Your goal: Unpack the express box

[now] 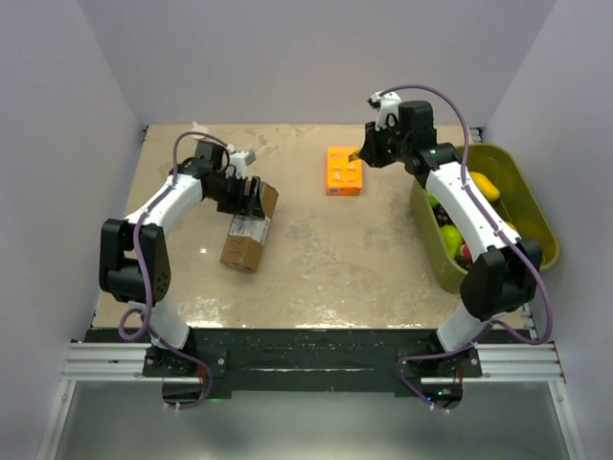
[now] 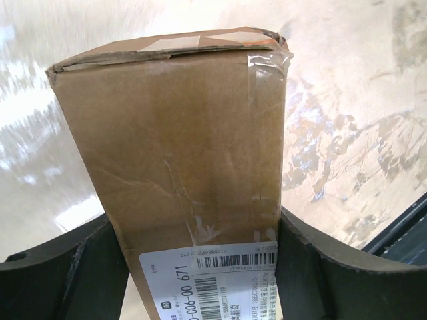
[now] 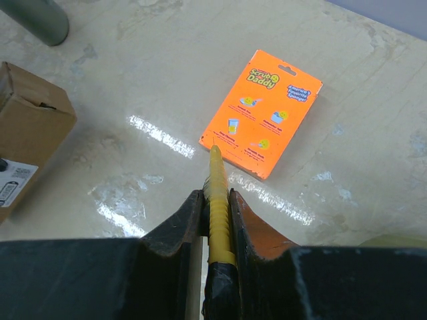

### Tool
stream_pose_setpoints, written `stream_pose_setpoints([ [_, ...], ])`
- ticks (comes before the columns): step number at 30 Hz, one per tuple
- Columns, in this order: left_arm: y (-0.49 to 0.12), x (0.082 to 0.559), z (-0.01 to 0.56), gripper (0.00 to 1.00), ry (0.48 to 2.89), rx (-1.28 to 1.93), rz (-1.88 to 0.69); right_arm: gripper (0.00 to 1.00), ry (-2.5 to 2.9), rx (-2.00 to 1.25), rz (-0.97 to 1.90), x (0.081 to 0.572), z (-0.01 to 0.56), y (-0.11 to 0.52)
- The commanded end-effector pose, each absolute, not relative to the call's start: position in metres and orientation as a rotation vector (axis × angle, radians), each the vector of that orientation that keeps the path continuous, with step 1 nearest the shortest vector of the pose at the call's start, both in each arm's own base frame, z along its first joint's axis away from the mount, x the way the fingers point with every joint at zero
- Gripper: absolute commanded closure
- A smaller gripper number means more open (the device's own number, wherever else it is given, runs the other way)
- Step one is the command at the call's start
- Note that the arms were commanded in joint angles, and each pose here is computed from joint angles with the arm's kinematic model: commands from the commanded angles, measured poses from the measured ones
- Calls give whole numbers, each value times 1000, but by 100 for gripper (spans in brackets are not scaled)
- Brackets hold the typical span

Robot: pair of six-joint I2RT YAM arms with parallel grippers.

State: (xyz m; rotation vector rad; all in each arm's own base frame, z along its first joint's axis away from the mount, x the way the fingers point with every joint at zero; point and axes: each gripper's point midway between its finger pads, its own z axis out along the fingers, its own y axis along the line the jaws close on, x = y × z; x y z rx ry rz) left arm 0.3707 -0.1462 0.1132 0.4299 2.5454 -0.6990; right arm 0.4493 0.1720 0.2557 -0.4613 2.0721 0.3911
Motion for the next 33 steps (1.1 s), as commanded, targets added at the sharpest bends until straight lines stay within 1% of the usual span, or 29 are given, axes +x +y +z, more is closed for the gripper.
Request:
stream_pose_setpoints([
  [1,-154,362,113,40,2619,71,-769,100,2007,-449,415,446,278,174],
  [2,-157,365,114,36,2609,68,-788,100,2011,-452,419,445,276,175],
  [3,-158,368,114,30,2607,49,-798,100,2013,-455,424,444,275,176],
  [5,-163,379,126,26,2575,22,-835,100,2015,-460,434,444,273,177],
  [6,-166,382,133,1,2550,40,-858,100,2028,-434,452,442,272,178],
  [9,-171,395,156,0,2458,73,-898,100,2038,-452,472,436,267,184],
  [11,-166,399,163,0,2439,96,-874,100,2044,-474,479,431,261,188],
  [16,-151,390,166,0,2432,165,-843,100,2090,-502,561,416,241,206],
  [17,-143,388,171,2,2420,166,-814,100,2094,-511,583,413,240,210],
  [19,-110,382,157,7,2457,85,-726,100,2107,-528,628,407,235,223],
  [20,-96,379,157,15,2459,32,-695,100,2118,-540,636,406,228,228],
  [21,-85,370,141,19,2500,-12,-658,100,2123,-563,655,400,224,241],
  [22,-57,367,135,23,2514,-65,-590,100,2119,-576,656,399,222,248],
  [23,-46,363,126,33,2540,-62,-521,100,2132,-589,659,398,214,256],
  [25,-41,347,115,44,2584,6,-504,100,2128,-615,681,391,213,279],
  [26,-48,341,114,55,2582,48,-554,100,2148,-603,646,395,204,282],
  [27,-51,332,106,60,2598,95,-575,100,2147,-607,645,392,206,293],
  [28,-55,329,107,63,2585,109,-591,100,2150,-591,635,395,205,295],
  [29,-63,324,107,69,2565,160,-650,100,2177,-552,620,400,197,297],
  [31,-77,310,98,73,2563,222,-734,100,2203,-499,609,407,191,298],
  [33,-85,302,90,72,2585,279,-743,100,2214,-455,614,414,189,301],
])
